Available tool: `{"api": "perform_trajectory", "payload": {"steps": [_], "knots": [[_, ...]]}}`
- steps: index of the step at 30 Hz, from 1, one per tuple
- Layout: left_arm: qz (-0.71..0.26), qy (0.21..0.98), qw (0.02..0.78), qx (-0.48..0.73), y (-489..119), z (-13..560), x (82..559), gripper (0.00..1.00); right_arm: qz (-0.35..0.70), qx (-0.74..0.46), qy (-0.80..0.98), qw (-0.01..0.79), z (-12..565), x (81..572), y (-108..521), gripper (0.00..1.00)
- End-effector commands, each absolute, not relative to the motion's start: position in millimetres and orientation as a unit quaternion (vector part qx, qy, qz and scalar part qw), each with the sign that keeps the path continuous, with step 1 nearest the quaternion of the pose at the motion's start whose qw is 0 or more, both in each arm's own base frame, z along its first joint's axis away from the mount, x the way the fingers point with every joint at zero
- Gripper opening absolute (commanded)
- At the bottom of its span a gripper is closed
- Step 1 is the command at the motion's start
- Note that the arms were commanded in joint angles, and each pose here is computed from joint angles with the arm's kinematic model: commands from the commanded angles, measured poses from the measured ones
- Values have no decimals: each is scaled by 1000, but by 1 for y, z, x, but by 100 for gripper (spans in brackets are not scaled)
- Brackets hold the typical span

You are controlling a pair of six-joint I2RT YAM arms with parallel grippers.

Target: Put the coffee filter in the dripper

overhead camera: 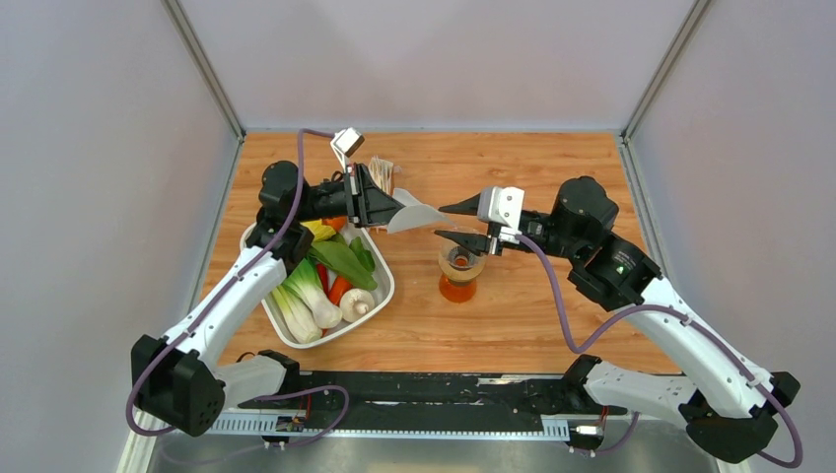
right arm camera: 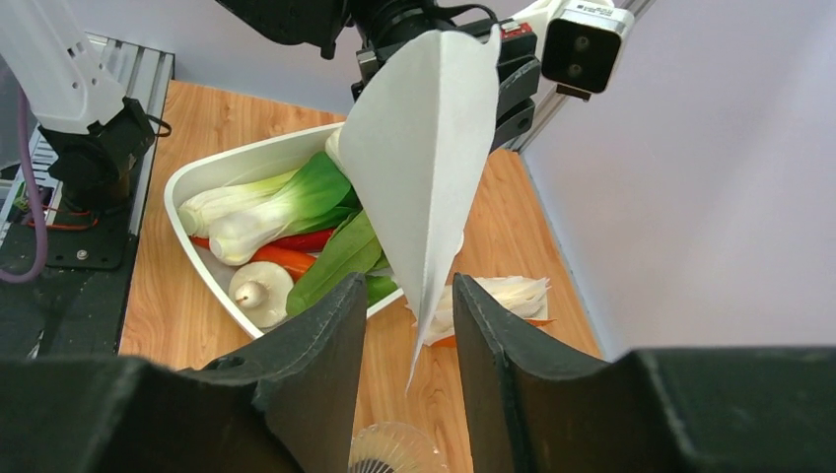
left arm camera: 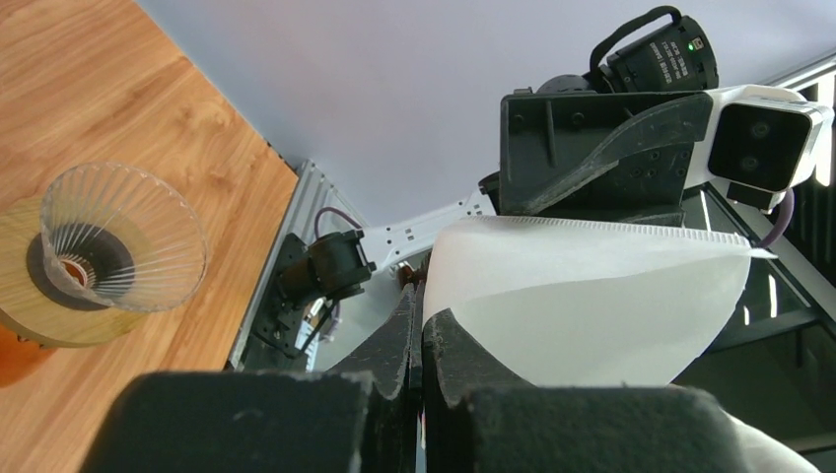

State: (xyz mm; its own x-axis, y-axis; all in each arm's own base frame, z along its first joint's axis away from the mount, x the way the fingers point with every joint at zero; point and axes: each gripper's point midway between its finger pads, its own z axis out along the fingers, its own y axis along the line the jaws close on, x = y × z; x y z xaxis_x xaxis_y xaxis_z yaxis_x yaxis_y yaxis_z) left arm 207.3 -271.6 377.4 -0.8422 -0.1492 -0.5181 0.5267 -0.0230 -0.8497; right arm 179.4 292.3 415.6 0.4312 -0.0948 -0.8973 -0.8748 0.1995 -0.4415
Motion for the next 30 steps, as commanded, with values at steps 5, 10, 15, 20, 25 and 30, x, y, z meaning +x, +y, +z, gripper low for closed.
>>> {"api": "perform_trajectory", "payload": {"steps": [5, 10, 15, 20, 25, 30], "knots": [[-700, 638, 266, 181, -266, 397, 195, 0, 267, -566, 461, 629, 413, 180, 274, 37], [-698, 640, 266, 182, -266, 396, 195, 0, 254, -561, 470, 632, 417, 182, 266, 34], [-696, 640, 267, 183, -266, 396, 195, 0, 259, -555, 470, 635, 426, 181, 267, 35], [-696, 641, 268, 182, -267, 397, 196, 0, 265, -557, 466, 634, 432, 183, 272, 32], [-694, 642, 267, 183, -266, 396, 194, 0, 260, -566, 470, 625, 423, 184, 272, 22], [-693, 641, 272, 186, -265, 398, 192, 0, 264, -575, 479, 608, 414, 181, 272, 22]]}}
